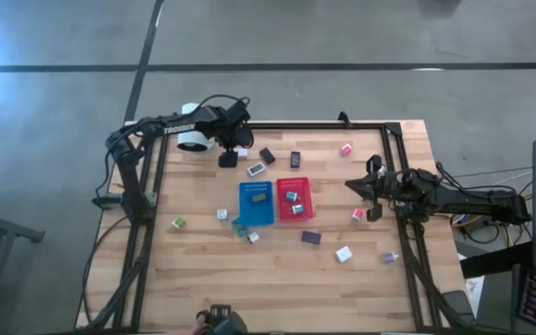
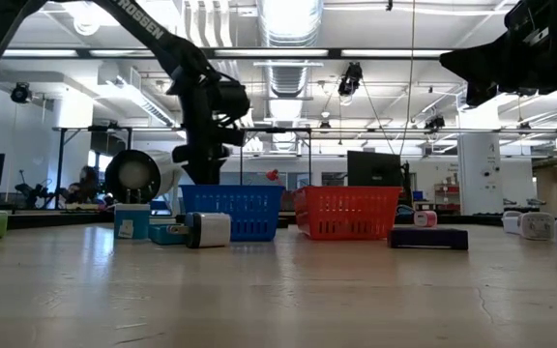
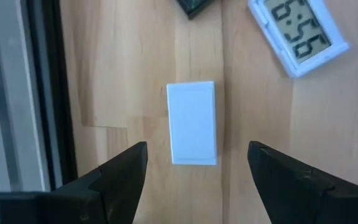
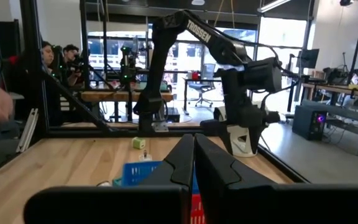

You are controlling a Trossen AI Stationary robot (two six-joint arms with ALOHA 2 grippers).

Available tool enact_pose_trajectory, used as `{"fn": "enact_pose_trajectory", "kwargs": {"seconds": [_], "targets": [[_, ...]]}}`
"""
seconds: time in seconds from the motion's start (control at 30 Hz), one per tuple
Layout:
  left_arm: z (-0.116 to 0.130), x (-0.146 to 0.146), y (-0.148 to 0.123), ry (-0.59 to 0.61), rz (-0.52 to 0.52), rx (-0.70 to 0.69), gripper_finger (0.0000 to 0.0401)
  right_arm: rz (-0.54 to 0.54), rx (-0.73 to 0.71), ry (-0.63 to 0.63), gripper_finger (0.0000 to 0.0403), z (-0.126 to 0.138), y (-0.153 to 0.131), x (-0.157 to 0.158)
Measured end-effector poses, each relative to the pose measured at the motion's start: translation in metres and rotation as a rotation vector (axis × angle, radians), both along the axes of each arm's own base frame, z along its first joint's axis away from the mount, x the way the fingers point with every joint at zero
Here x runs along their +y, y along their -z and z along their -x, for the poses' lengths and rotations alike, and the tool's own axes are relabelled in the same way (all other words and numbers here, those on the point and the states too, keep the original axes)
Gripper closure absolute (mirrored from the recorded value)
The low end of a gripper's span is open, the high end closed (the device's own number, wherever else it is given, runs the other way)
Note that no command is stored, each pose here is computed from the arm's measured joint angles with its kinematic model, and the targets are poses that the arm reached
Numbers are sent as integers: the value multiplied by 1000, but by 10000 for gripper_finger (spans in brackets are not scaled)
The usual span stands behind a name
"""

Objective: Pick & Place Office items
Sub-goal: Put the top white digital clock into the blue bin

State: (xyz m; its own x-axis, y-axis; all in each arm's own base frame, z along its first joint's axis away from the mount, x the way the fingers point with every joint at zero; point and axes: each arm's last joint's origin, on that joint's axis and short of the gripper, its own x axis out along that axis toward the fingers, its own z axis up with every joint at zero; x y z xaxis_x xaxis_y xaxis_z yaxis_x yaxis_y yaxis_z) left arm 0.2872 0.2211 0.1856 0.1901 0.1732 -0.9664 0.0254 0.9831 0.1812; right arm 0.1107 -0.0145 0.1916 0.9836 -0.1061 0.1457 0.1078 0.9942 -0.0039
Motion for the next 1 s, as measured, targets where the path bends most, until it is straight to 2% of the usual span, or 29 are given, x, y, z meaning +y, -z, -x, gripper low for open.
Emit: {"fn": "enact_pose_trajectory", "kwargs": {"seconds": [0.47,0.73,0.83,1.0], "targets": [[-7,12,45,2,26,111,116,3,0,6,394,0,0,0],[-14,19,56,4,73,167,123,10,1,8,394,0,0,0],[-14,19,56,4,78,172,147,10,2,8,394,0,0,0],[-14,18,51,-7,95,177,226,7,3,7,394,0,0,0]]}}
